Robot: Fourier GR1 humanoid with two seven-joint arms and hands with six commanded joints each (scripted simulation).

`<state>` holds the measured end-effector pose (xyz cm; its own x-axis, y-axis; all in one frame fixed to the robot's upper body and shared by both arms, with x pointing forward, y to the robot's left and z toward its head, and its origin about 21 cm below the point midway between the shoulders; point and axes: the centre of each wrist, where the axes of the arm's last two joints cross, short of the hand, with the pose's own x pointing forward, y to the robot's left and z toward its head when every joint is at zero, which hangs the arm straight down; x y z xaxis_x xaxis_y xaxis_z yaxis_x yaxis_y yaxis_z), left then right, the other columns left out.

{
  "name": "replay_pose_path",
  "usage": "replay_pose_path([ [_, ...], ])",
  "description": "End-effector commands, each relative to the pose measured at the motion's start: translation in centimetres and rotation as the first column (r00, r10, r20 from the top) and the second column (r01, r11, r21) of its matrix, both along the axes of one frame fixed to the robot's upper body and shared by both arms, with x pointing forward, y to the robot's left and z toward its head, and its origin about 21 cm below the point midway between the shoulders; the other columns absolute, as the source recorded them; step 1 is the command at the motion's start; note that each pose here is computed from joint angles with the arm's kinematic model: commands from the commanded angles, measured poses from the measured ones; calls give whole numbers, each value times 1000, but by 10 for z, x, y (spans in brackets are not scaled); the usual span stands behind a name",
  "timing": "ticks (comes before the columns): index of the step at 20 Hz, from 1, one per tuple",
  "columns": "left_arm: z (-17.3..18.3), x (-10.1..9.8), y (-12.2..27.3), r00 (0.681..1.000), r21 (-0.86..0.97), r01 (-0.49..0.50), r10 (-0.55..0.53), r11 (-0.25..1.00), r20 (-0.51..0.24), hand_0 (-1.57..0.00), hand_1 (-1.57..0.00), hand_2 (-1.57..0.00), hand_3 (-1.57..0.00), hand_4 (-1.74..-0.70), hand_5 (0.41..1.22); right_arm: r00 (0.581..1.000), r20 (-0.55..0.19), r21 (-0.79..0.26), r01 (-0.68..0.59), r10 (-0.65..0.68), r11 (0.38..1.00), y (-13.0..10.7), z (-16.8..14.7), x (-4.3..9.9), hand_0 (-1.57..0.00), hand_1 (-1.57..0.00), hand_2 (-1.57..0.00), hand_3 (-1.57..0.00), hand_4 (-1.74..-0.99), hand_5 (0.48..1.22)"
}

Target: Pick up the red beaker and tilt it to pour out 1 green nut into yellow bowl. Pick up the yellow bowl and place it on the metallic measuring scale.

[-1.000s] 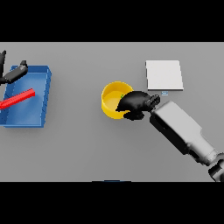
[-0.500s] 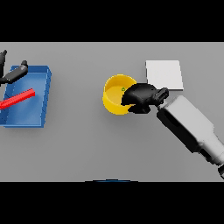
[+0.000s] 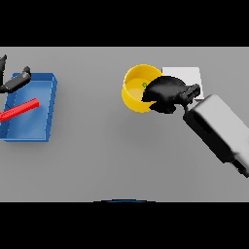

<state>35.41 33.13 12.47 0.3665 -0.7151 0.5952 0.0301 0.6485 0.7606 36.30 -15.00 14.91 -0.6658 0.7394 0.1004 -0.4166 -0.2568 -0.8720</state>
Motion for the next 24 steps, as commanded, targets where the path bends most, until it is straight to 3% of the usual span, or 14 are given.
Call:
replay_pose_path([
  [1, 1, 0, 2, 1000, 0, -5, 5, 1000, 3, 1, 1, 1, 1, -802, 730, 1000, 19, 3, 5, -5, 1000, -5, 7, 3, -1569, -1569, -1565, -1263, -1719, 1220],
  [3, -1, -2, 3, 1000, -4, -9, 9, 1000, -1, 1, 1, 1, 1, -811, 741, 998, 49, 4, 44, -44, 999, -14, 12, 11, -1570, -1570, -1567, -1325, -1720, 1221],
  [7, 0, -4, 1, 1000, 13, -15, 15, 1000, -10, 1, 1, 1, 1, -804, 735, 984, 102, 2, 148, -148, 989, -39, 18, 31, -1571, -1571, -1570, -1239, -1720, 1221],
  [15, 3, -7, -2, 999, 12, -42, 42, 999, -25, 1, 1, 1, 1, -829, 774, 945, 73, 26, 317, -318, 948, -88, -2, 59, -1571, -1571, -1571, -1168, -1720, 1221],
  [19, 3, -7, 0, 999, 12, -43, 43, 999, -29, 1, 1, 1, 1, -818, 759, 924, 63, 13, 377, -377, 926, -104, -22, 70, -1571, -1571, -1571, -1254, -1722, 1221],
  [24, 4, -3, -3, 998, 30, -49, 50, 998, -38, 1, 1, 1, 1, -801, 743, 913, 57, 7, 405, -405, 914, -107, -44, 76, -1571, -1561, -1571, -1432, -1725, 1221],
])
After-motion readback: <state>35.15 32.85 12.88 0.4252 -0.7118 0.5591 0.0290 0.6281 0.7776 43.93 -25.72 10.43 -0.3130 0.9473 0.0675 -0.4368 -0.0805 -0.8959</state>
